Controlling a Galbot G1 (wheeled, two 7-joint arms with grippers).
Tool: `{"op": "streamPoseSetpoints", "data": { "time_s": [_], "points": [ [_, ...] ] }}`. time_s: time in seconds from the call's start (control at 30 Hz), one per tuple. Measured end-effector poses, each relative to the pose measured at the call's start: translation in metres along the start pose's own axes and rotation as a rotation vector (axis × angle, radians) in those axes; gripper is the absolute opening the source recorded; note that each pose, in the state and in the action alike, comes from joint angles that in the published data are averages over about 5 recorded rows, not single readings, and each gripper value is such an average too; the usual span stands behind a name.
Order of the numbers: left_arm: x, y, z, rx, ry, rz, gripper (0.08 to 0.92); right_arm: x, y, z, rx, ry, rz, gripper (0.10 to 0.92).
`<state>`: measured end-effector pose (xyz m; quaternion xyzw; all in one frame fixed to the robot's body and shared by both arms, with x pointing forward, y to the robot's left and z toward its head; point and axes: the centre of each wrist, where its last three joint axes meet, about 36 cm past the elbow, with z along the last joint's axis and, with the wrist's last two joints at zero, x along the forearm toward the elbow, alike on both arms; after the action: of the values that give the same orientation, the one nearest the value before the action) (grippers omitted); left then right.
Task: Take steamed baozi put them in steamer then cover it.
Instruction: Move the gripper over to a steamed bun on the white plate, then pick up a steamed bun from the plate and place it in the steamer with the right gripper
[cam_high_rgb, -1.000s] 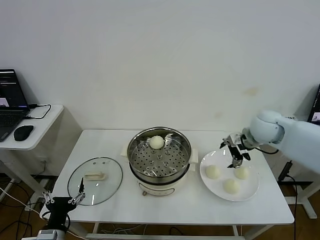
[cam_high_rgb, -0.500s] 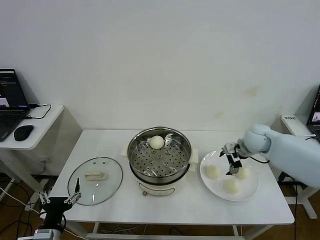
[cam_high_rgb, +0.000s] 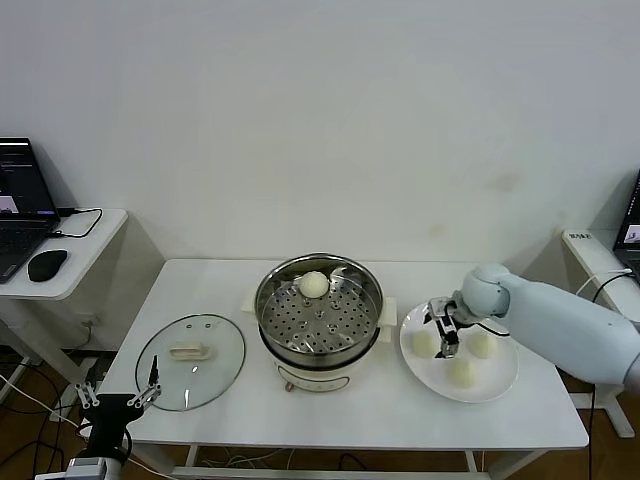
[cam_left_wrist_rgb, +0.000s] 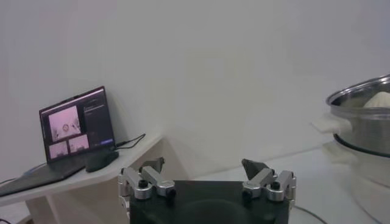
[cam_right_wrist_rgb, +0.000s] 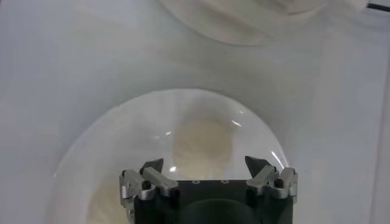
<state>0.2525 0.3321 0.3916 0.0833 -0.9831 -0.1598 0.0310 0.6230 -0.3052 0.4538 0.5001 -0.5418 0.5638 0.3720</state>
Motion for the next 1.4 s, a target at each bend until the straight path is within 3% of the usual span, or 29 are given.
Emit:
{"op": "streamPoseSetpoints", "data": {
  "time_s": [0.4,0.77,1.03,1.4],
  "points": [
    [0.000,-0.001,0.001,0.004,0.002,-0.001,0.823,-0.008,-0.002,-0.001,-0.018,-0.002,0.007,0.594],
    [0.001,-0.001,-0.001,0.004,-0.003,-0.001,0.823,0.003,-0.004,0.001,-0.026,-0.003,0.011,0.492],
    [-0.002,-0.002,-0.005,0.002,-0.016,0.009,0.823,0.050,-0.015,0.009,-0.036,-0.006,0.052,0.500],
    [-0.007,-0.006,-0.008,0.005,-0.029,0.031,0.823,0.163,-0.046,-0.027,-0.005,-0.053,0.161,0.509]
  ]
}}
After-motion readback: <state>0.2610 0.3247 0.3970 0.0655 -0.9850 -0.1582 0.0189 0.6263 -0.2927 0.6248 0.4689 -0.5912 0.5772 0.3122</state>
